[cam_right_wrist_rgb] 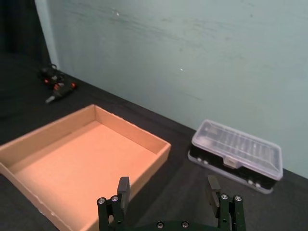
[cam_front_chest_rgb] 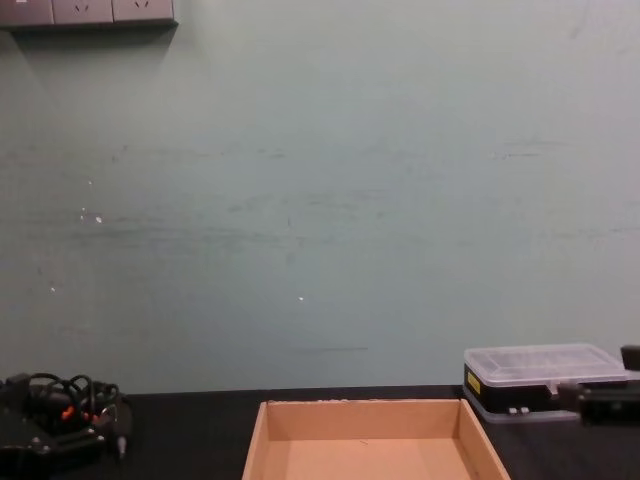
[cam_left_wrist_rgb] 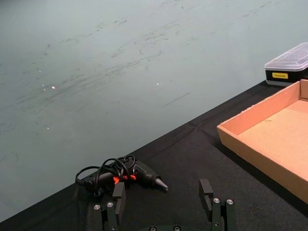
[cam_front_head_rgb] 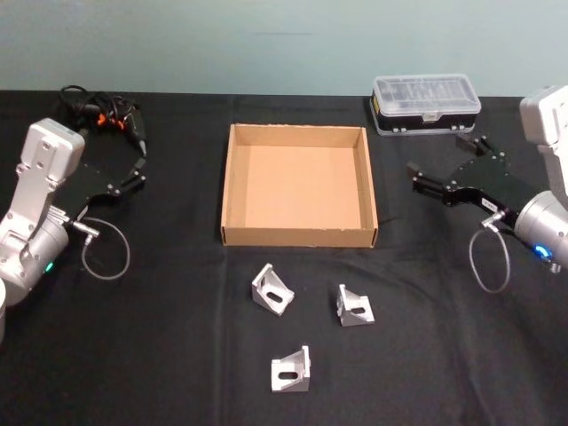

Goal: Use one hand to pick up the angle iron from the table and place it into the box.

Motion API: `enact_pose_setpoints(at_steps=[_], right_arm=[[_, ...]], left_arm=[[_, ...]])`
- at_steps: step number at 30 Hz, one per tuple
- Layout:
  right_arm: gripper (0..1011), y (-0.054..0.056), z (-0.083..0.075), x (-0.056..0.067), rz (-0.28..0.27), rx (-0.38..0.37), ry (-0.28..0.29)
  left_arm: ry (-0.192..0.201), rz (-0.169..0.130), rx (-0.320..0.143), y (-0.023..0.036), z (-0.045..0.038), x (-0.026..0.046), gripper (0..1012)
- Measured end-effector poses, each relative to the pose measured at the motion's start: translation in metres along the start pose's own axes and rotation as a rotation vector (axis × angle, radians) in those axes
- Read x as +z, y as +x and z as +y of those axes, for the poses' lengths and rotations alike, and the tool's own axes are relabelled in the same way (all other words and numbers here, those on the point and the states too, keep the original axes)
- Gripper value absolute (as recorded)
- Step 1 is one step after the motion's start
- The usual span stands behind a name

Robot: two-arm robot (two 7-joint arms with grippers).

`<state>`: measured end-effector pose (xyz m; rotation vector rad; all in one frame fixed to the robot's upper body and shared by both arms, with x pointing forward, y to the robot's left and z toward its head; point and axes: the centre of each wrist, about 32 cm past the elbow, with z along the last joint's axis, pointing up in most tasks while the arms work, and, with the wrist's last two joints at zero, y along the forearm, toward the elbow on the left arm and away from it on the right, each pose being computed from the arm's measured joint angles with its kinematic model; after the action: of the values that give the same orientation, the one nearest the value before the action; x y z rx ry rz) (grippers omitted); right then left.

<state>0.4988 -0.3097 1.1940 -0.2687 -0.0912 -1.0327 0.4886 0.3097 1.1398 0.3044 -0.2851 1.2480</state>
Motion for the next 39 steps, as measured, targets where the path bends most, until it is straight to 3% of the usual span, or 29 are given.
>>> enact_pose_setpoints(at_steps=[15, 20, 29, 39], right_arm=[[1004, 0.006, -0.013, 0.043, -0.015, 0.122, 0.101], [1004, 0.011, -0.017, 0.066, -0.051, 0.238, 0.112], [1004, 0.017, -0.025, 0.096, -0.088, 0.45, 0.073], [1004, 0.019, -0.027, 0.108, -0.094, 0.61, -0.007]], left_arm=[[0.0, 0.0, 0.0, 0.0, 0.0, 0.0, 1000], [0.0, 0.0, 0.0, 0.0, 0.0, 0.0, 1000], [0.0, 0.0, 0.0, 0.0, 0.0, 0.0, 1000], [0.0, 0.0, 0.0, 0.0, 0.0, 0.0, 1000]])
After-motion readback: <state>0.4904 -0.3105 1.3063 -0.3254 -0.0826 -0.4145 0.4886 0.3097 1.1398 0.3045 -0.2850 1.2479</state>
